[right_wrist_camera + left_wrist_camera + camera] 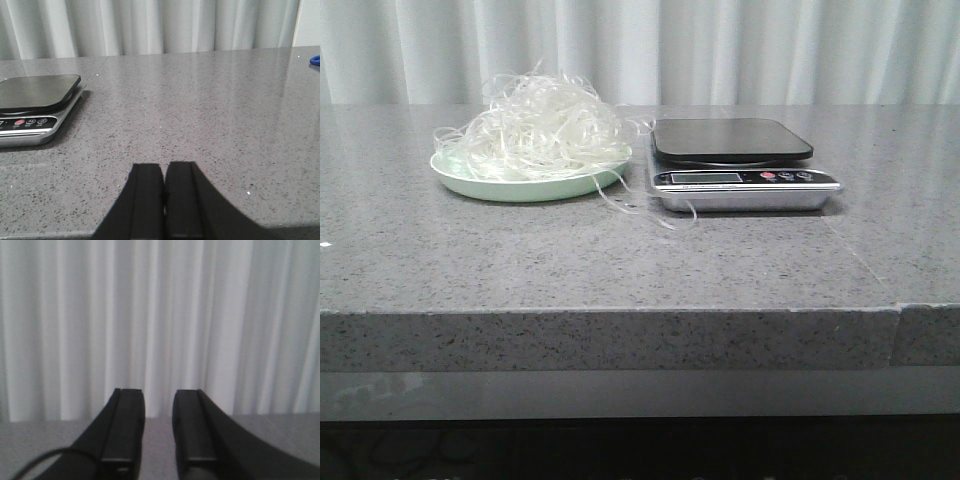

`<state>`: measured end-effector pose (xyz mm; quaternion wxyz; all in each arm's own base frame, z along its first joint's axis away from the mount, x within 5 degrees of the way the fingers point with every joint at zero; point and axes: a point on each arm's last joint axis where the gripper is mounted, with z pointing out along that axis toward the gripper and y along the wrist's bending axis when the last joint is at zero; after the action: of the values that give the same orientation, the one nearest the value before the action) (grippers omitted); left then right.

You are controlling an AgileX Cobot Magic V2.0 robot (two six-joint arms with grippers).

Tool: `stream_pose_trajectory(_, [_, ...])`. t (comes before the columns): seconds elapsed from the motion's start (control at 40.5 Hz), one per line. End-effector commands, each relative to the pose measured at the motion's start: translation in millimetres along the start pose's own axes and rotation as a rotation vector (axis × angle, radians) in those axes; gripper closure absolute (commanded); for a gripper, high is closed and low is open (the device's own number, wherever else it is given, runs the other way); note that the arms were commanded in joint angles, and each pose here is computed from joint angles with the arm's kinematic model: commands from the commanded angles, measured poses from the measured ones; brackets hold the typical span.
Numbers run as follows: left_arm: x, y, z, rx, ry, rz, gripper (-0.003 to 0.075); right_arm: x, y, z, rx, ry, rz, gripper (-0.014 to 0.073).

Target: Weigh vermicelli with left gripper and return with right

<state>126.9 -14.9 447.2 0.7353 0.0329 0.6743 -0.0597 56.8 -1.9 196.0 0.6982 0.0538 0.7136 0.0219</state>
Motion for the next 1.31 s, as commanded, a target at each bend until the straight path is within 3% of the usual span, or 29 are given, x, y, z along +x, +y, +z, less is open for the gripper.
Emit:
stream_pose_trajectory(0.0, [-8,-11,26,0.076,0.011,-0.038,0.0309,-11,0,-2,0.006,-0.108,-0.002,0.0444])
stream_pose_trajectory(0.124, [-3,-32,60,0.184,0.146,-0.037,0.024,-11,0,-2,0.006,-0.107,-0.002,0.0444])
stream_pose_trajectory(0.297, [4,-63,110,0.301,0.364,-0.013,0.0236,-11,0,-2,0.006,-0.107,-0.002,0.0444])
stream_pose_trajectory(0.569, [45,-91,189,0.356,0.672,0.023,0.0235,-11,0,-2,0.006,-0.107,-0.002,0.0444])
stream_pose_trajectory(0.791, [93,-104,228,0.367,0.805,-0.007,0.02,-11,0,-2,0.006,-0.107,-0.002,0.0444])
stream_pose_trajectory(0.989, [129,-120,244,0.41,0.863,0.048,0.02,-9,0,-2,0.005,-0.091,-0.002,0.0444])
stream_pose_trajectory(1.285, [155,-124,257,0.398,0.893,0.091,0.0229,-8,0,-2,0.004,-0.077,-0.002,0.0444])
